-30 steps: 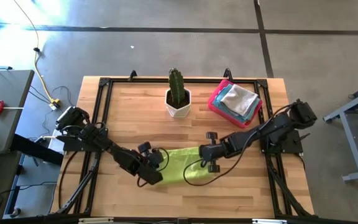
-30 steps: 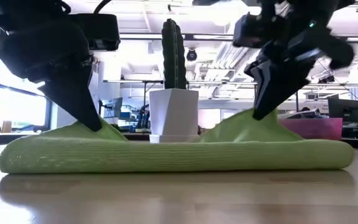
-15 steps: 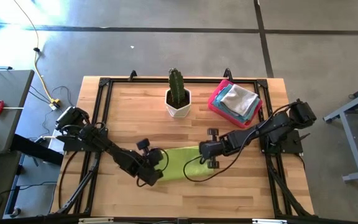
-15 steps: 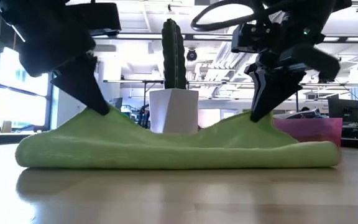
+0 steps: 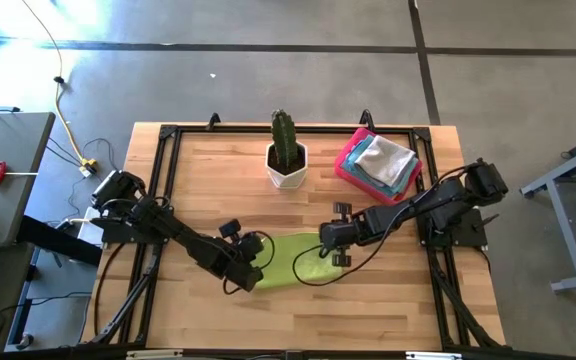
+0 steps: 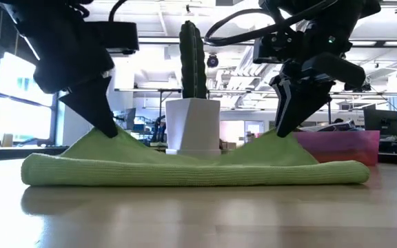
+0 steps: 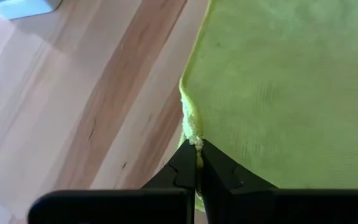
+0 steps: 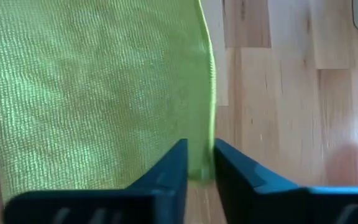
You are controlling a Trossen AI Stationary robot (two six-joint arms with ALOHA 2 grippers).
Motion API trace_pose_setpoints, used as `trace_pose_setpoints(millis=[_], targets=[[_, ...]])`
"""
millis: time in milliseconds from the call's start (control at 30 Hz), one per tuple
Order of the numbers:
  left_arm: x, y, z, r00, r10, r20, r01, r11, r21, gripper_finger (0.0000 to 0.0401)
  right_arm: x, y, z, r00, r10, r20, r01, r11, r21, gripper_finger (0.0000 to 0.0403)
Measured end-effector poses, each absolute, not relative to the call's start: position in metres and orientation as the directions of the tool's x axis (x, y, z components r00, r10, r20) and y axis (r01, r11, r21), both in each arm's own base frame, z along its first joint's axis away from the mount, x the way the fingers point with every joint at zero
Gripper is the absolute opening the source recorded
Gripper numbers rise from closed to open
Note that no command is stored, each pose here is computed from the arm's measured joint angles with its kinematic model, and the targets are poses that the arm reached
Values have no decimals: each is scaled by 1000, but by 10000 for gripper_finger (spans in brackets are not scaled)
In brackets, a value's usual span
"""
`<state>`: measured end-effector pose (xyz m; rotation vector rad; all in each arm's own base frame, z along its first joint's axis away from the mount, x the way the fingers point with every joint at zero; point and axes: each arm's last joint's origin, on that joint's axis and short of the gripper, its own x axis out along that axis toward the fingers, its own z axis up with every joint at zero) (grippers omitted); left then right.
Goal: Fold microfiber towels
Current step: Fold the green microfiber towel
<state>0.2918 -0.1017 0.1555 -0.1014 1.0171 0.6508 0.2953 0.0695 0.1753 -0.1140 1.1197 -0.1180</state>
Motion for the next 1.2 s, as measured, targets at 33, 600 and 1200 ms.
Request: trace_pose_setpoints(millis=[33, 600, 1200], targets=[[292, -101, 155, 353, 457, -817, -550, 807, 214, 1, 295, 69, 175, 431, -152, -890, 37, 988, -151, 80], [279, -92, 155, 210, 483, -850, -516, 794, 323, 152, 284, 80, 184, 383, 14, -924, 298, 945, 137, 173], [288, -127, 155, 387, 299, -872, -393, 909, 138, 156, 286, 97, 157, 351, -165, -922, 665, 737, 121, 172]])
